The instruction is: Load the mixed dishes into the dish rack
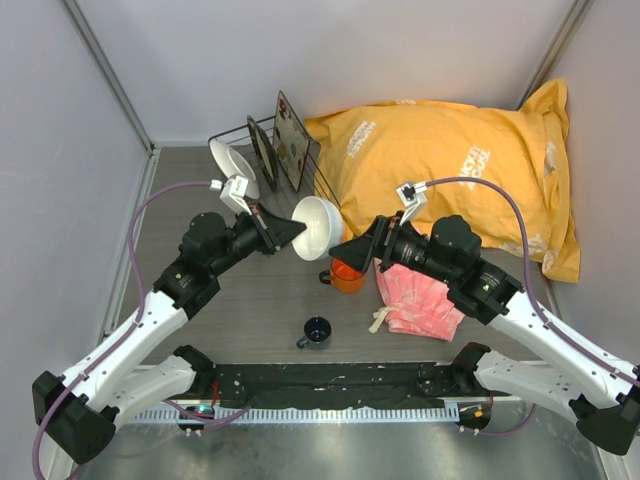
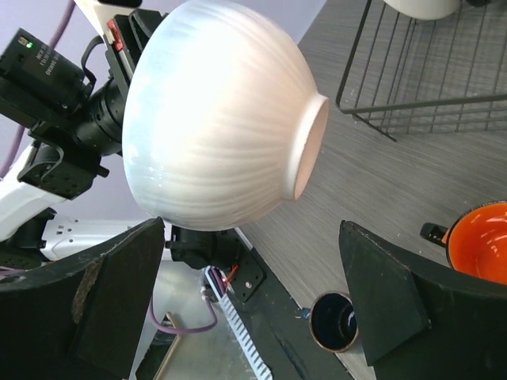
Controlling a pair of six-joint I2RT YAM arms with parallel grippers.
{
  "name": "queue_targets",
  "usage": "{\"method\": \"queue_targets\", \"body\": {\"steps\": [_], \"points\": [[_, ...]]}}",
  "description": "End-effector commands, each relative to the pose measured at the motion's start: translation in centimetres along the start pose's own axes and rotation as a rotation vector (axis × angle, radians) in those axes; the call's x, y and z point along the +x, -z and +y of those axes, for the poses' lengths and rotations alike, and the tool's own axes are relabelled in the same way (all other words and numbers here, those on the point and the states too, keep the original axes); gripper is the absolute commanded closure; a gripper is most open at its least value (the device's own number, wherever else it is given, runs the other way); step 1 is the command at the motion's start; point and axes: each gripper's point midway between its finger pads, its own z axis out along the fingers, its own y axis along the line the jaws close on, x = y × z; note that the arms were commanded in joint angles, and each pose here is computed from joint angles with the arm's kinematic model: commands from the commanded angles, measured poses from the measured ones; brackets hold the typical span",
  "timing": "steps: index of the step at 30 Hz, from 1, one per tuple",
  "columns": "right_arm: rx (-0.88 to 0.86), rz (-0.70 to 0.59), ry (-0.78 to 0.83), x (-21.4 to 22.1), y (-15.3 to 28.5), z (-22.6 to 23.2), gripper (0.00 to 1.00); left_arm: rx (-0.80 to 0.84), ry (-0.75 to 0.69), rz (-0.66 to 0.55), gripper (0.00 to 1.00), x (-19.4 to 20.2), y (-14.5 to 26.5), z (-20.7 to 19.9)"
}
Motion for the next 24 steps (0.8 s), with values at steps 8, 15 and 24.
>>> {"method": "queue_targets", "body": {"steps": [8,15,24], "points": [[-0.123,-0.097,0.049,-3.1,0.4,3.3,0.03,0.169,0.027,-0.068,1.0,-1.7,0.4,-3.4],[-0.151,-0.108,0.054,-3.5,0.1,3.9,0.03,0.185,0.039,-0.058,1.0,-1.5,0.2,-3.7],[-0.167,-0.104,0.044,-3.5,-0.4,4.1,0.03,0.187,0.044,-0.048,1.0,-1.2,0.1,-3.5]]}}
